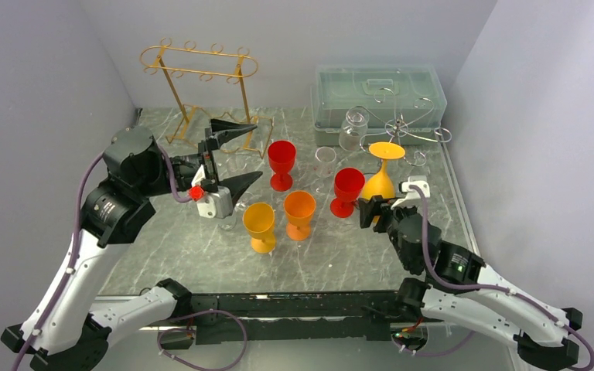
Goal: Place the wine glass upside down on the wine glass rack
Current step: Turn the wine glass upside down at the wine rack, then move the wine glass to the center of the board.
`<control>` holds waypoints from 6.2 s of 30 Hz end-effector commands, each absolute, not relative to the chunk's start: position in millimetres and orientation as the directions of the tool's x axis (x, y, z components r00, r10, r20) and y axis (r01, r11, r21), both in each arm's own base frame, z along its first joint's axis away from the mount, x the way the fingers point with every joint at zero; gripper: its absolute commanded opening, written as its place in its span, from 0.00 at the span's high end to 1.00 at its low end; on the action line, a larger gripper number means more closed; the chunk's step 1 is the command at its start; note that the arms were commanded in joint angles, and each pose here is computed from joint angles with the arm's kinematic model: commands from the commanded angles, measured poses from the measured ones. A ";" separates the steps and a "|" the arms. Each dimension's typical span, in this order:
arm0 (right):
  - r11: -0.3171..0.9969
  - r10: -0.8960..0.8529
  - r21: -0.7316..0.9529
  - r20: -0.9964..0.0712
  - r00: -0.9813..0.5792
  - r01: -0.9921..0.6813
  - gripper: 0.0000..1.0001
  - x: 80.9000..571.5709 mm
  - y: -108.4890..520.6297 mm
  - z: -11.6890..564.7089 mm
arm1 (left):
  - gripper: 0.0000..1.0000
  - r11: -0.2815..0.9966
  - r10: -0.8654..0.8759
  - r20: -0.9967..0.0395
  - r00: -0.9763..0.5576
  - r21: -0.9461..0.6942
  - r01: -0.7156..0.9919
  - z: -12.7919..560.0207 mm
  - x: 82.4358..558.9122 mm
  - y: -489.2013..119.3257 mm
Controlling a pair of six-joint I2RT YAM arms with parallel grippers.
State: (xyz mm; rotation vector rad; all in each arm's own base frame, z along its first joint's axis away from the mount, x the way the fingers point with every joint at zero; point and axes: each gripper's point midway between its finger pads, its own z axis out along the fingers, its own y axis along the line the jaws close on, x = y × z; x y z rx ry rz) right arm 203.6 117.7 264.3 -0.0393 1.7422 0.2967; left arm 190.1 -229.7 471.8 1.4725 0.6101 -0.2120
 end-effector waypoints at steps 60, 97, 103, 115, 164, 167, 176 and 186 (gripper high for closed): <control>0.979 0.101 0.143 -0.960 -0.260 -0.147 0.61 293.1 130.7 273.5 | 0.01 0.097 0.240 -0.533 0.811 0.845 0.527 460.5 172.3 -218.8; 0.944 -0.128 -0.054 -0.969 -0.211 -0.325 0.73 260.7 122.9 256.0 | 0.01 0.107 0.211 -0.545 0.811 0.838 0.535 471.4 168.6 -220.8; 0.949 -0.143 -0.071 -0.965 -0.221 -0.307 0.73 257.9 116.4 253.2 | 0.01 0.106 0.216 -0.545 0.810 0.838 0.535 470.2 170.6 -221.2; 0.976 -0.046 -0.006 -0.983 -0.180 -0.219 0.71 249.9 97.7 252.7 | 0.01 0.101 0.226 -0.547 0.806 0.836 0.539 467.4 174.1 -222.2; 0.934 0.200 0.317 -0.847 -0.493 -0.166 0.27 205.3 117.5 205.9 | 0.01 0.086 0.254 -0.571 0.781 0.817 0.569 451.5 175.1 -220.0; 0.922 0.197 0.334 -0.839 -0.508 -0.195 0.28 194.3 120.4 206.3 | 0.01 0.085 0.255 -0.572 0.780 0.817 0.571 450.8 174.6 -219.6; 0.901 -0.016 0.209 -0.859 -0.512 -0.379 0.27 171.2 187.6 204.7 | 0.01 0.084 0.269 -0.576 0.772 0.812 0.577 446.1 175.2 -217.9; 0.933 -0.197 -0.049 -0.899 -0.391 -0.357 0.27 214.8 220.1 240.7 | 0.01 0.095 0.285 -0.596 0.751 0.797 0.596 441.3 169.7 -211.5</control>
